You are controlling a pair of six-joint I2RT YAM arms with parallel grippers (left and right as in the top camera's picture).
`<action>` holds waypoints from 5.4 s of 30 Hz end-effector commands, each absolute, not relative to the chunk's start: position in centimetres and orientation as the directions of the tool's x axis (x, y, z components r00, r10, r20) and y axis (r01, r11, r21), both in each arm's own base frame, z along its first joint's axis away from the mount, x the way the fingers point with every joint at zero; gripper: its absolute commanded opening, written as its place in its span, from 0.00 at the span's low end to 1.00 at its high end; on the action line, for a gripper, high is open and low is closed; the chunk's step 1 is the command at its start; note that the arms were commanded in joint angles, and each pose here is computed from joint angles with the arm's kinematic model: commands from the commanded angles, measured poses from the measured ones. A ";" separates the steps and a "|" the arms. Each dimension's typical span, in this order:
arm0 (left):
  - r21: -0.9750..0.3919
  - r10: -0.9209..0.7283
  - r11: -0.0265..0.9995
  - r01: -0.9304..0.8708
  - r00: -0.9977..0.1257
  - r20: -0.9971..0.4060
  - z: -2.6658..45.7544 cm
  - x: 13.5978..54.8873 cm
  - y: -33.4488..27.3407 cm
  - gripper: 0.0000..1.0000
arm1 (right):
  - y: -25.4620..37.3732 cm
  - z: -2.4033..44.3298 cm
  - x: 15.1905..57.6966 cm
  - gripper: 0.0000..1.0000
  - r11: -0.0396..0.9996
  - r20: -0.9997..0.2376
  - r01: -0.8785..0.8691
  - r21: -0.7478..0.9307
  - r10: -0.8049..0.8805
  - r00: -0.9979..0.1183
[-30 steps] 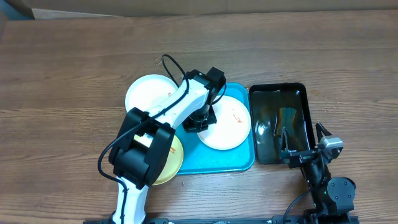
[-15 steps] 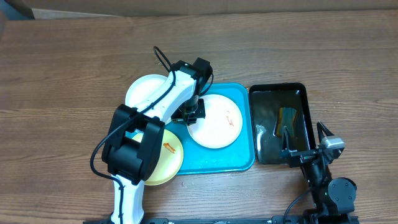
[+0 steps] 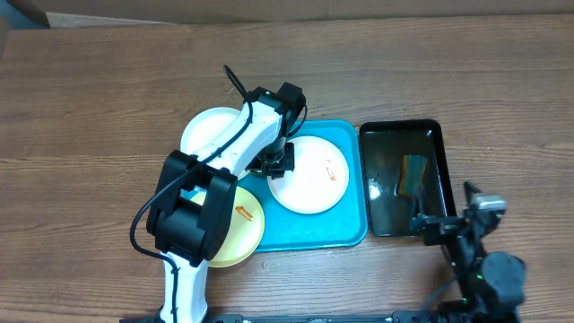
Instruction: Clean dirty plates on tray and stack at the side
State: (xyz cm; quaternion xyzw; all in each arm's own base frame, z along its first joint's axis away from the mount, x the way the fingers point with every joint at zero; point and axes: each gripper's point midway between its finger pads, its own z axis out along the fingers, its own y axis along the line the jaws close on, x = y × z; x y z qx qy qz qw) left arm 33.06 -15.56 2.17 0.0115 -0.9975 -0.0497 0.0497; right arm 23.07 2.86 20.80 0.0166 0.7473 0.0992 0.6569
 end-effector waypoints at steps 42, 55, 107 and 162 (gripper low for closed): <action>-0.087 -0.012 0.996 0.006 -0.980 -0.199 7.1 32.8 -15.8 0.67 | 1.9 4.2 30.0 0.72 0.940 -0.019 0.332 -0.073 0.332 -0.943; -0.088 -0.012 0.996 0.006 -0.980 -0.199 7.1 32.8 -15.8 0.72 | 3.3 0.1 27.9 0.17 0.946 0.030 0.323 0.012 0.322 -0.946; -0.091 -0.015 0.996 0.003 -0.980 -0.197 7.1 32.7 -15.9 0.75 | 3.9 1.2 31.6 0.61 0.973 -0.085 0.220 0.067 0.225 -0.971; -0.117 -0.084 0.991 -0.060 -0.973 -0.213 2.7 31.9 -15.5 0.29 | 3.7 2.8 30.9 0.57 0.974 -0.032 0.224 0.042 0.226 -0.974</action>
